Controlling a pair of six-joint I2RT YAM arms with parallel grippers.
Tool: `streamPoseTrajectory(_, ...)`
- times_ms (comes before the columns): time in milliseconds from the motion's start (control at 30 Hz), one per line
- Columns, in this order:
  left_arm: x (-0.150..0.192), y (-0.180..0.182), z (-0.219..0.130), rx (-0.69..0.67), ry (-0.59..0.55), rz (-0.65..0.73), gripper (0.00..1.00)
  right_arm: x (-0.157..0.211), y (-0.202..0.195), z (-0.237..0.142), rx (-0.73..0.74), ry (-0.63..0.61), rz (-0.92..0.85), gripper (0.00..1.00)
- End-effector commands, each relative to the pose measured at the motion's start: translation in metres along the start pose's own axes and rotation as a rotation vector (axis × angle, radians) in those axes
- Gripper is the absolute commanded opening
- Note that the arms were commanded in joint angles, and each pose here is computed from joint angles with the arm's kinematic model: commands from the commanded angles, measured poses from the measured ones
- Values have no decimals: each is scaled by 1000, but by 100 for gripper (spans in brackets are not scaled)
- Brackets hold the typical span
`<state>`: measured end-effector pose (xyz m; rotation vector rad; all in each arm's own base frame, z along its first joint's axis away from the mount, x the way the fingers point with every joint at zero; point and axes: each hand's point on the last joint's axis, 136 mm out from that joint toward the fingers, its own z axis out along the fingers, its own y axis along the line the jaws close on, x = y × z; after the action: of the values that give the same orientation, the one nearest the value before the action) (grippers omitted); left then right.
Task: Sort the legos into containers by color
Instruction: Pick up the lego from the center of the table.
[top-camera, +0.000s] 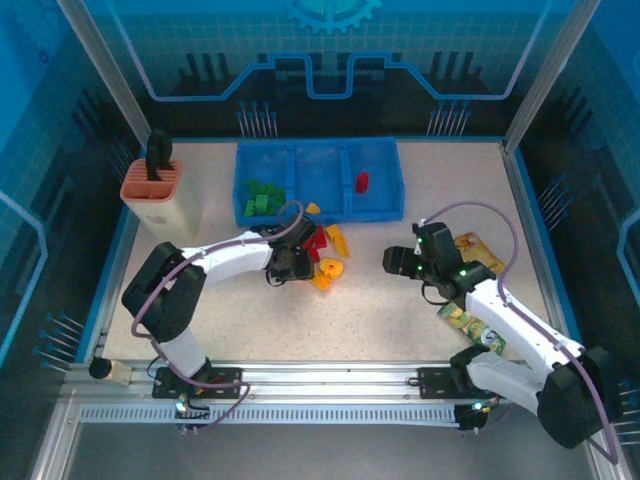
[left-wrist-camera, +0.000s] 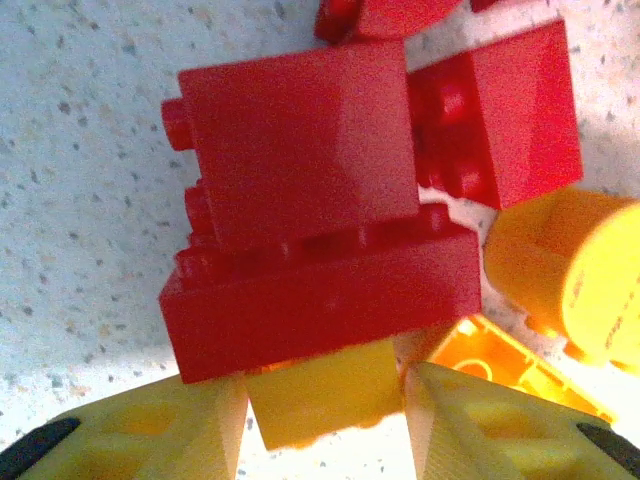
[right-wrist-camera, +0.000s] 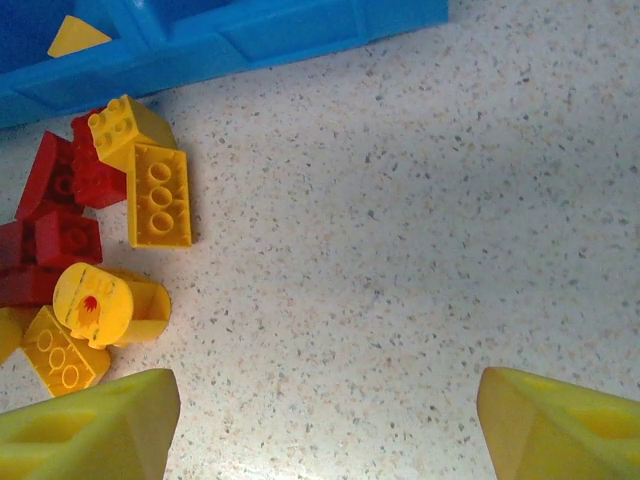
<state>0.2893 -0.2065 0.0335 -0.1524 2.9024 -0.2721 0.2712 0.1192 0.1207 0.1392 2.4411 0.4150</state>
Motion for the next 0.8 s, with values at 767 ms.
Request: streamPoseTrajectory(767,-99,-37,-163,134,-405,57,28,26,8,-7,-58,-26,73,77)
